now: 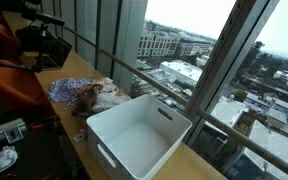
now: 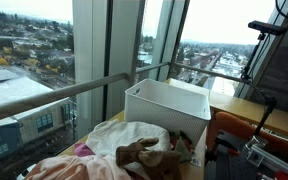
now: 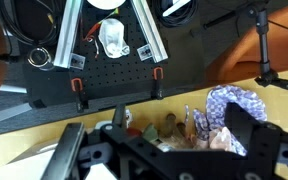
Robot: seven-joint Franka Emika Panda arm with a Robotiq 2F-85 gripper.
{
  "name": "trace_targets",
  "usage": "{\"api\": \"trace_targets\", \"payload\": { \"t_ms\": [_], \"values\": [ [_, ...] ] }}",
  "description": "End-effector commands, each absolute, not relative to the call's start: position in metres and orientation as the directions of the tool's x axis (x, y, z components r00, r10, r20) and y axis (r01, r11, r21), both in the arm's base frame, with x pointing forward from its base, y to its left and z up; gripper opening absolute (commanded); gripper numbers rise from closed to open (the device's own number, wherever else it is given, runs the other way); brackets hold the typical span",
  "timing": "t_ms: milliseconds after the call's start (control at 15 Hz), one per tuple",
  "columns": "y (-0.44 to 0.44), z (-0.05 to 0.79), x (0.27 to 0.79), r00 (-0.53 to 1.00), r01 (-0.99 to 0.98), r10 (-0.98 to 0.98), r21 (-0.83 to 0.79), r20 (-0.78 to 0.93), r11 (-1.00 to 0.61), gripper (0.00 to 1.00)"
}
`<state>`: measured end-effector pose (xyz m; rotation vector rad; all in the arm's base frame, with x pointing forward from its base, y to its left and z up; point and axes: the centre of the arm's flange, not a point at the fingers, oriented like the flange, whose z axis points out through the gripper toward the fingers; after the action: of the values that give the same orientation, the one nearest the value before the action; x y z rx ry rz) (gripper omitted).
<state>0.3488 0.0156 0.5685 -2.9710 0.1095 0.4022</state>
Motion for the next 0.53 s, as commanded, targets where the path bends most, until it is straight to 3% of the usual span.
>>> {"api": "trace_targets", "payload": {
  "t_ms": [0,467],
  "values": [
    [0.016,0.568,0.349,0.962,-0.091,-0.053,-0.13,-0.269,-0.987,1.0],
    [0.037,0.569,0.366,0.963,-0.078,-0.042,-0.125,-0.267,-0.989,1.0]
  ]
}}
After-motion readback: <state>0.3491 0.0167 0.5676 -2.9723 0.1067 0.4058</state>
